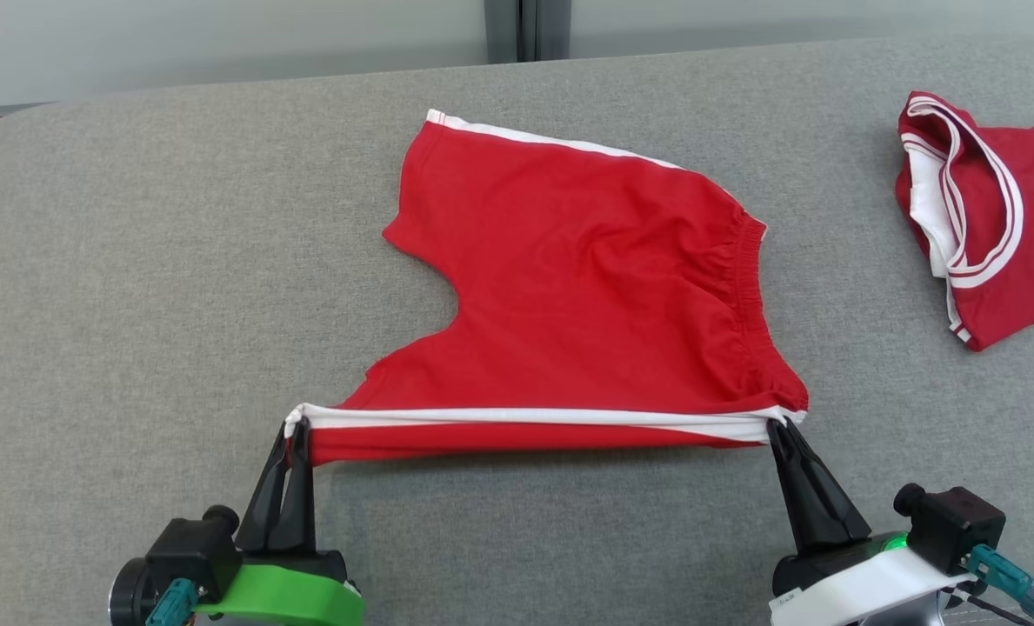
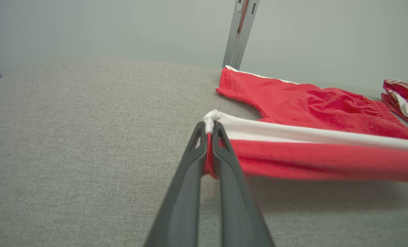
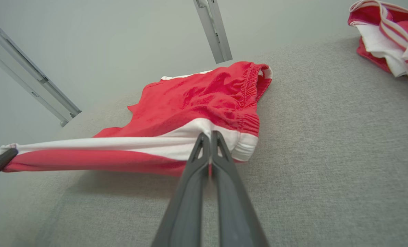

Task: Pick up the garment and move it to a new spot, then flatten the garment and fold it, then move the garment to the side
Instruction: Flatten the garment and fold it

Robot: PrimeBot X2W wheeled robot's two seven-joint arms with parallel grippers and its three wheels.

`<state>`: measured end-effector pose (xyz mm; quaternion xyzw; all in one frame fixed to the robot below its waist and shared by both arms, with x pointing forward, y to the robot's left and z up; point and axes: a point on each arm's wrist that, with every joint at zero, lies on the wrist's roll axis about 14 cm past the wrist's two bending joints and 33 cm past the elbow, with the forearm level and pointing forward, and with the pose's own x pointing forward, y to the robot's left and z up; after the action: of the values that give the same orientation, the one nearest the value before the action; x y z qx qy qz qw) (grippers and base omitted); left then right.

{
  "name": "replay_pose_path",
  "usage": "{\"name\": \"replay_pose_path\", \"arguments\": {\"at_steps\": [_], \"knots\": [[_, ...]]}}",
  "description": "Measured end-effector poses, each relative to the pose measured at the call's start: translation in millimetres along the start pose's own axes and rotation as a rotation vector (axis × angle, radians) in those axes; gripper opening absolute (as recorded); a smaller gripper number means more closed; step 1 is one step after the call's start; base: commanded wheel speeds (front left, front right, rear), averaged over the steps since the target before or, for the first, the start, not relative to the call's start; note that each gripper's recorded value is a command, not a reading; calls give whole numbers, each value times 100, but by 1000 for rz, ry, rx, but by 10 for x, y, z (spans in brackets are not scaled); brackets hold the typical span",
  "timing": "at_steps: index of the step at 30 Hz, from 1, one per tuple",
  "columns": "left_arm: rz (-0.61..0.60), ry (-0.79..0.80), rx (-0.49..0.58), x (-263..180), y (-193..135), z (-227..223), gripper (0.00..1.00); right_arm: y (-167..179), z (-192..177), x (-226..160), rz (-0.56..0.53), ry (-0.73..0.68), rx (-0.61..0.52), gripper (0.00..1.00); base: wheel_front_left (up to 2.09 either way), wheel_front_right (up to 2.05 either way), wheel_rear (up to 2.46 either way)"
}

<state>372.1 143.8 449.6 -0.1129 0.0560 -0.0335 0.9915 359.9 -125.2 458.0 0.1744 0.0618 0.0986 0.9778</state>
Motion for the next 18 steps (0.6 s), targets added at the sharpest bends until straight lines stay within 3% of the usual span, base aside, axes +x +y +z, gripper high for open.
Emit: {"name": "replay_pose_path", "arguments": {"at_steps": [7,18], "knots": [[-80,-22,50,289,-104,163,0,-39,188,195,-5,-31,-10,0,0,0,0],[-278,-15,190,1592,-422,386,0,-303,336,1142,-19,-52,-32,0,0,0,0]]}}
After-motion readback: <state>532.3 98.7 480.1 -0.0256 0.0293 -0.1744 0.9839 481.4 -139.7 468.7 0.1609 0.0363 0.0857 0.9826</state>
